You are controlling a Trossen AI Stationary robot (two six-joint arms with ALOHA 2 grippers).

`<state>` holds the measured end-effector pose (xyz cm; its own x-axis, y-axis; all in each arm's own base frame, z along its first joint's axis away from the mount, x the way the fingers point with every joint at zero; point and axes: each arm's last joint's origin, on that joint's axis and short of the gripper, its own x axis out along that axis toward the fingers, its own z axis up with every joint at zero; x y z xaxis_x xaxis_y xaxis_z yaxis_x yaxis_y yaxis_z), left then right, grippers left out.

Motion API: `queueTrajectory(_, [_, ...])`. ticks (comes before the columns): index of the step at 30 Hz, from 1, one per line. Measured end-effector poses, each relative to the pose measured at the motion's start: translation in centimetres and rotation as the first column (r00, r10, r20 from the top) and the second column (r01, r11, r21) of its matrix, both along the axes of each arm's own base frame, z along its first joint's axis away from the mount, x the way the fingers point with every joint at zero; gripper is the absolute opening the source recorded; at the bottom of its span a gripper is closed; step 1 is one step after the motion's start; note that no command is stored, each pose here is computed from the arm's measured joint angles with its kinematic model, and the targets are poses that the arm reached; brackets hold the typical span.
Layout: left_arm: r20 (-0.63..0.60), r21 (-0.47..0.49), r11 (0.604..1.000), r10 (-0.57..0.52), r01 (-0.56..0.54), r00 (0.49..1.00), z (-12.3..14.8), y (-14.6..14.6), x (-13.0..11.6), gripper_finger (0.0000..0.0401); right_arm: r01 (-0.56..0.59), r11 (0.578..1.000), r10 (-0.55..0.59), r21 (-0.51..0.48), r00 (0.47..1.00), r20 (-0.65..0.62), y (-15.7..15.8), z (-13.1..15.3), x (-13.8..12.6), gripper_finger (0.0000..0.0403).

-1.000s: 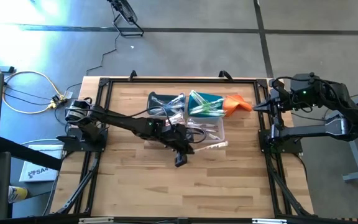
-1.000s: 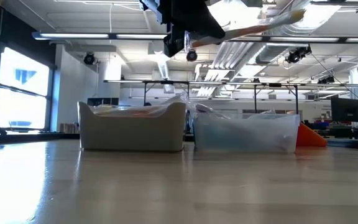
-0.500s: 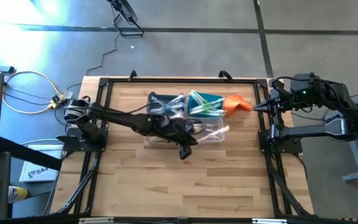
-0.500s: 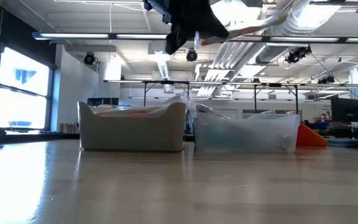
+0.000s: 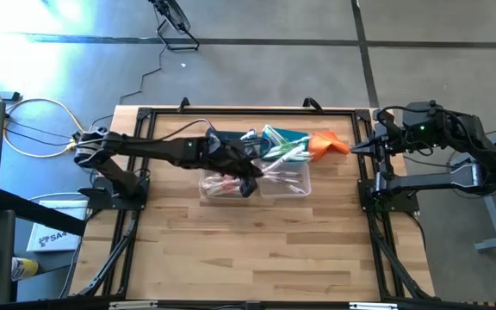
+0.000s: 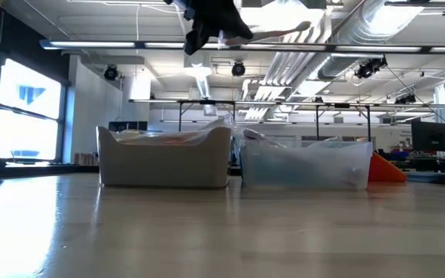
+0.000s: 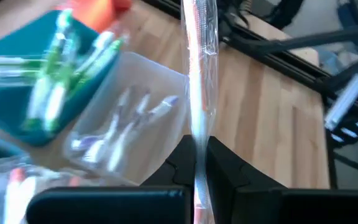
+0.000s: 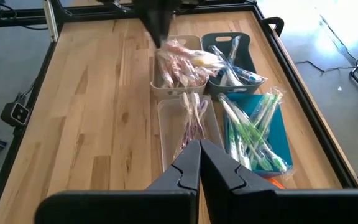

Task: Pick & Place Toothbrushes
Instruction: Put the orange toothbrush into the gray bin

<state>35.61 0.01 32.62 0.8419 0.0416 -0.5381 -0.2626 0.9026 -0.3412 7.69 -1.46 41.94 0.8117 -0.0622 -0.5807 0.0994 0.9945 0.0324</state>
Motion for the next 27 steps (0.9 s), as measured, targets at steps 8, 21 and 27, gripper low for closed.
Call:
queueTrajectory(8, [-0.184,0.024,0.998,0.063,-0.060,0.981,-0.8,1.0,-1.9,0.0010,0.001,1.000,-0.001,-0.001,1.000,0.000,0.0,0.0,0.0,0.0002])
queueTrajectory(21, [-0.419,-0.014,0.991,0.113,-0.130,0.901,-5.0,0.9,-3.7,0.0010,0.027,1.000,-0.027,-0.009,1.000,-0.002,-0.1,0.0,0.0,0.0002])
queueTrajectory(27, [-0.469,-0.011,0.991,0.114,-0.135,0.876,-5.8,0.9,-4.2,0.0010,0.040,0.999,-0.040,0.009,0.999,-0.001,-0.1,0.0,0.0,0.0003])
